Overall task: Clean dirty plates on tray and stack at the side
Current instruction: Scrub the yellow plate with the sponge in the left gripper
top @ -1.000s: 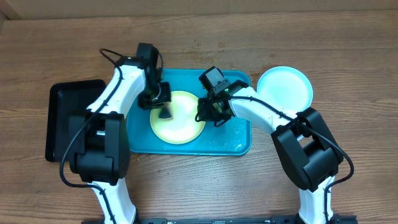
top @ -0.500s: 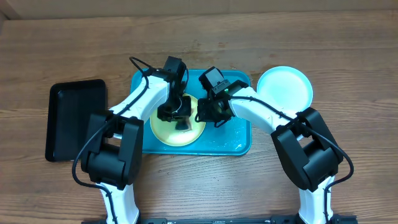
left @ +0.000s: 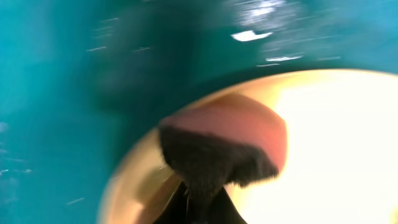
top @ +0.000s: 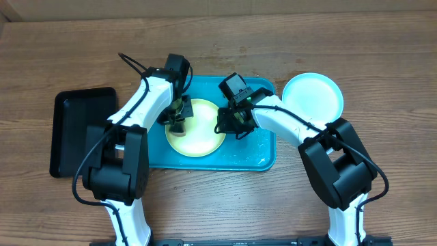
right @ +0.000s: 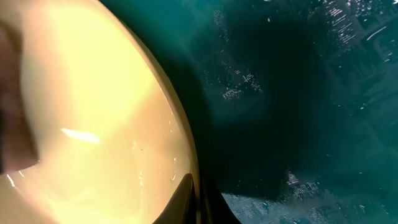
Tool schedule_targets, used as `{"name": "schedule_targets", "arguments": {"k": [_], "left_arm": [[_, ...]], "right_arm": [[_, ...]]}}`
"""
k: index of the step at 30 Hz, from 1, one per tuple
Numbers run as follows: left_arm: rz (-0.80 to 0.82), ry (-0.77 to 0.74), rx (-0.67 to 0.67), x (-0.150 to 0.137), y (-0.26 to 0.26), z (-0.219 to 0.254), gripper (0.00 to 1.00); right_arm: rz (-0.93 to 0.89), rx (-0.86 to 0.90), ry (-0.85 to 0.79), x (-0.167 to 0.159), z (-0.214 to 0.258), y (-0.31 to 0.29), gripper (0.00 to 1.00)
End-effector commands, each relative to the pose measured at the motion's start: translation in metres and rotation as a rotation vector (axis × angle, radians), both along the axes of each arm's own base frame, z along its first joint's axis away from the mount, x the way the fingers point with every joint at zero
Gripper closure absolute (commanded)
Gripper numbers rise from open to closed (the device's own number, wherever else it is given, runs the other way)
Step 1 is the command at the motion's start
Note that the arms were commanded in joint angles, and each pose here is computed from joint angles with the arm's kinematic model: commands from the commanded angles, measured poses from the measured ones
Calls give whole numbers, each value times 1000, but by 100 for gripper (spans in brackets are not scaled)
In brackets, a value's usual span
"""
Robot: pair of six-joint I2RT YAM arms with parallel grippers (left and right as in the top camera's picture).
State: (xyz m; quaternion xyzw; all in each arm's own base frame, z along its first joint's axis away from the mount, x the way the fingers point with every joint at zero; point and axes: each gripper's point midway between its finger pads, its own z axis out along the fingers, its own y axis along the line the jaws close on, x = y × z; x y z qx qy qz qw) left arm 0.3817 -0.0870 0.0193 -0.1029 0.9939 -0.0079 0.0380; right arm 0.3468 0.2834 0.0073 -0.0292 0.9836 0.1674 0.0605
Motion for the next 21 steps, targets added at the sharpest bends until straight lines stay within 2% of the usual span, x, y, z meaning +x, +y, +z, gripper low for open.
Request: {"name": "schedule_targets", "arguments": {"k": [1,8,12,15,19,21], "left_arm": [[-77,23,-261,-4,-57,-4,96],[-144,68,-258,-29,-80,-29,96],[-150,123,-242,-44,-78,-37,96],[-221,171,-235,-57,-71,-36,96],[-475,186,-444,-74,-97,-16,96],[-544,173,-531,-79,-108,-5,96]], "right_arm": [[-22,-70,-6,5,-13,-15,96],[-22,-70,-6,5,-13,-15,96],[-22,-70,-5,4,-13,-15,96],[-22,-74,0,3,-13,-16,96],[-22,-74,0,3,-13,-16,96],[-22,-74,-1,3,-13,-16,96]]}}
